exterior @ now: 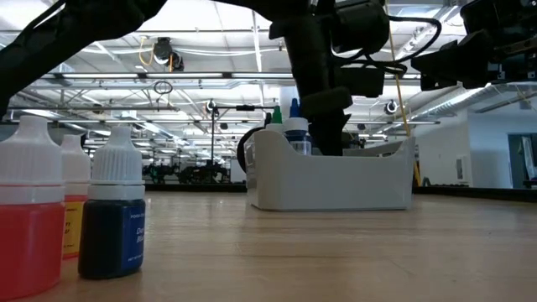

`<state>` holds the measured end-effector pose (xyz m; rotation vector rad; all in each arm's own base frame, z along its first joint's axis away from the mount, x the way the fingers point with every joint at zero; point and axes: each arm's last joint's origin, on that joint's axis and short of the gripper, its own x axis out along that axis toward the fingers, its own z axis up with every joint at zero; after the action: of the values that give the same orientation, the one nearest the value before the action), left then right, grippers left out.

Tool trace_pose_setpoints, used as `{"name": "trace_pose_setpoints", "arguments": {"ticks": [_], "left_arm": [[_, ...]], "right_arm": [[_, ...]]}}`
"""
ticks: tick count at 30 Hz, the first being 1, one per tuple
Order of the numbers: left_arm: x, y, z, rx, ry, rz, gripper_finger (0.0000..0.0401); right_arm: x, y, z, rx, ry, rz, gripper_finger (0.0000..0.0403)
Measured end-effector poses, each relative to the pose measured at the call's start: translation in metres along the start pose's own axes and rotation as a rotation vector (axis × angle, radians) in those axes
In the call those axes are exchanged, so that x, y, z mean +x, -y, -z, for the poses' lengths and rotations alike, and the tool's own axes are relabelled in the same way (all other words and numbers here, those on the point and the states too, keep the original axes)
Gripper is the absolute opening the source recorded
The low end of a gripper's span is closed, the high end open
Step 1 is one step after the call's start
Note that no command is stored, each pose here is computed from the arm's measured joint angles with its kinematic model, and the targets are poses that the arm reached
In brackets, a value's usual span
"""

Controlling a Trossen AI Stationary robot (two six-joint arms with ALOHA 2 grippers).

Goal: Pick & Place food coloring
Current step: Put the small green food coloring bottle into the gray bin, then put the small blue food coloring bottle into the gray bin

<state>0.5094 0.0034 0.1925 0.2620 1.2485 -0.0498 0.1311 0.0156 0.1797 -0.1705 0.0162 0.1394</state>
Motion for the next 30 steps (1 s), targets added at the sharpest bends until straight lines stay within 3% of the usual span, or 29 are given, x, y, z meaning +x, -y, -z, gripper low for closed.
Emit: {"name": "trace_pose_setpoints", "arguments": {"ticks": [11, 22, 26, 30], "left_arm": [[0.005, 0.002, 0.001, 0.009, 0.006, 0.007, 0.0082], [0.003, 0.001, -0.002, 0.000, 0.029, -0.013, 0.0169], [-0.035, 0.002, -0.010, 0.037, 0.071, -0.050, 0.0188], [-0.121, 0.016, -0.007, 0.071, 0.203, -0.089, 0.0197]], "right_arm": [[0.000, 0.000, 0.000, 0.000, -0.001, 0.000, 0.0000], [0.000, 0.000, 0.000, 0.000, -0.001, 0.000, 0.0000], [0.000, 0.000, 0.001, 0.001, -0.008, -0.001, 0.0000], [0.000, 0.000, 0.002, -0.003, -0.016, -0.003, 0.0000]]}}
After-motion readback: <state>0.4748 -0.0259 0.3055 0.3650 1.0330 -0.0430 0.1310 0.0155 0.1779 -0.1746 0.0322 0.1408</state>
